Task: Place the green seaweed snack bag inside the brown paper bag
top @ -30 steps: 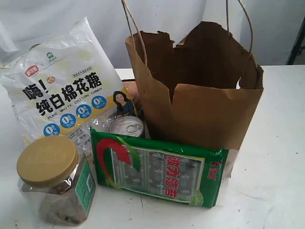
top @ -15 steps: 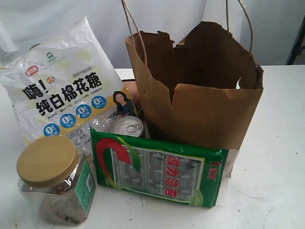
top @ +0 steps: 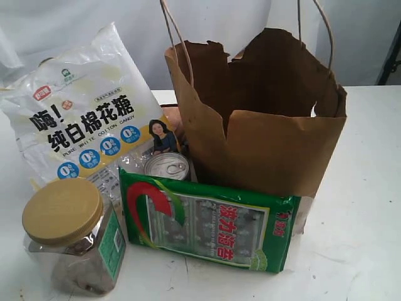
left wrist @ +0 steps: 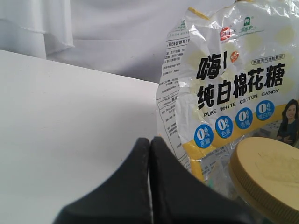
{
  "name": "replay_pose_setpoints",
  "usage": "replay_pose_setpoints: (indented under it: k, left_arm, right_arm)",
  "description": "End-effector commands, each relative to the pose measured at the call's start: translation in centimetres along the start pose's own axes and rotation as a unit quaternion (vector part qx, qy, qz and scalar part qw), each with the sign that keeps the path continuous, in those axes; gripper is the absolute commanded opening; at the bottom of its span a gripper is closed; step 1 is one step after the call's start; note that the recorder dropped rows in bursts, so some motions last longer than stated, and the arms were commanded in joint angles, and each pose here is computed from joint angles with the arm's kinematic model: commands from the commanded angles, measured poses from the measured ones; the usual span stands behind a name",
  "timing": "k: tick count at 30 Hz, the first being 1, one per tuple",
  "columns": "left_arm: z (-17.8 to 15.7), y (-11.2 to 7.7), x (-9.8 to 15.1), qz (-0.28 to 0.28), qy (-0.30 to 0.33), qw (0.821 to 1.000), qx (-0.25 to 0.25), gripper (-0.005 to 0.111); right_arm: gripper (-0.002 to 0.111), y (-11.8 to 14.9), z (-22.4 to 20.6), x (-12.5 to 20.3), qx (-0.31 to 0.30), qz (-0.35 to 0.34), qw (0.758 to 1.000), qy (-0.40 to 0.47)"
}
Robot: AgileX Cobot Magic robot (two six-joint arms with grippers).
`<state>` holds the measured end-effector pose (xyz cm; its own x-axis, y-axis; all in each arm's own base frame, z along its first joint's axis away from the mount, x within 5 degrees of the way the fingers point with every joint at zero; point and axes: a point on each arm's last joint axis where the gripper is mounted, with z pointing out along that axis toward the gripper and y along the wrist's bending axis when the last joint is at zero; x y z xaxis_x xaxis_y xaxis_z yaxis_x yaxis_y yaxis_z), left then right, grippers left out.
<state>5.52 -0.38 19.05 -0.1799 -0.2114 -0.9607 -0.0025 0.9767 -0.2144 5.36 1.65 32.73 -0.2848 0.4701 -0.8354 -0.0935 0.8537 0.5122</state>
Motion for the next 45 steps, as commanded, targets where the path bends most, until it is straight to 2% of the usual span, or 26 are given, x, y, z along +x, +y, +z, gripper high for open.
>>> replay_pose_setpoints:
  k: [1, 3, 5, 8, 11, 13, 15, 23, 28, 35, 45]
  left_arm:
    - [0.0, 0.0, 0.1, 0.001, -0.002, 1.000, -0.002, 0.000]
    - [0.0, 0.0, 0.1, 0.001, -0.002, 1.000, -0.002, 0.000]
    - [0.0, 0.0, 0.1, 0.001, -0.002, 1.000, -0.002, 0.000]
    - [0.0, 0.0, 0.1, 0.001, -0.002, 1.000, -0.002, 0.000]
    - [0.0, 0.0, 0.1, 0.001, -0.002, 1.000, -0.002, 0.000]
    - [0.0, 0.0, 0.1, 0.001, -0.002, 1.000, -0.002, 0.000]
    - [0.0, 0.0, 0.1, 0.001, -0.002, 1.000, -0.002, 0.000]
    - [0.0, 0.0, 0.1, 0.001, -0.002, 1.000, -0.002, 0.000]
    - [0.0, 0.0, 0.1, 0.001, -0.002, 1.000, -0.002, 0.000]
    - [0.0, 0.0, 0.1, 0.001, -0.002, 1.000, -0.002, 0.000]
    - [0.0, 0.0, 0.1, 0.001, -0.002, 1.000, -0.002, 0.000]
  right_arm:
    - [0.001, 2.3, 0.8, -1.6, -0.028, -0.230, 0.956, 0.181]
    - [0.005, 3.3, 1.6, -2.2, -0.071, -0.314, 0.920, 0.224]
    - [0.012, 4.3, 2.6, -2.8, -0.115, -0.362, 0.893, 0.239]
    - [0.031, 4.9, 4.5, -2.8, -0.168, -0.435, 0.847, 0.257]
    - [0.055, 4.7, 6.7, -2.2, -0.191, -0.461, 0.817, 0.288]
    - [0.067, 4.4, 8.1, -1.8, -0.196, -0.466, 0.805, 0.311]
    - [0.072, 4.2, 9.5, -1.2, -0.202, -0.458, 0.797, 0.338]
    - [0.073, 6.0, 13.4, 2.3, -0.291, -0.506, 0.723, 0.370]
    - [0.073, 6.9, 15.1, 4.3, -0.299, -0.549, 0.686, 0.373]
    - [0.073, 7.7, 17.6, 5.8, -0.287, -0.583, 0.681, 0.338]
    - [0.073, 6.6, 21.1, 8.6, -0.264, -0.588, 0.670, 0.368]
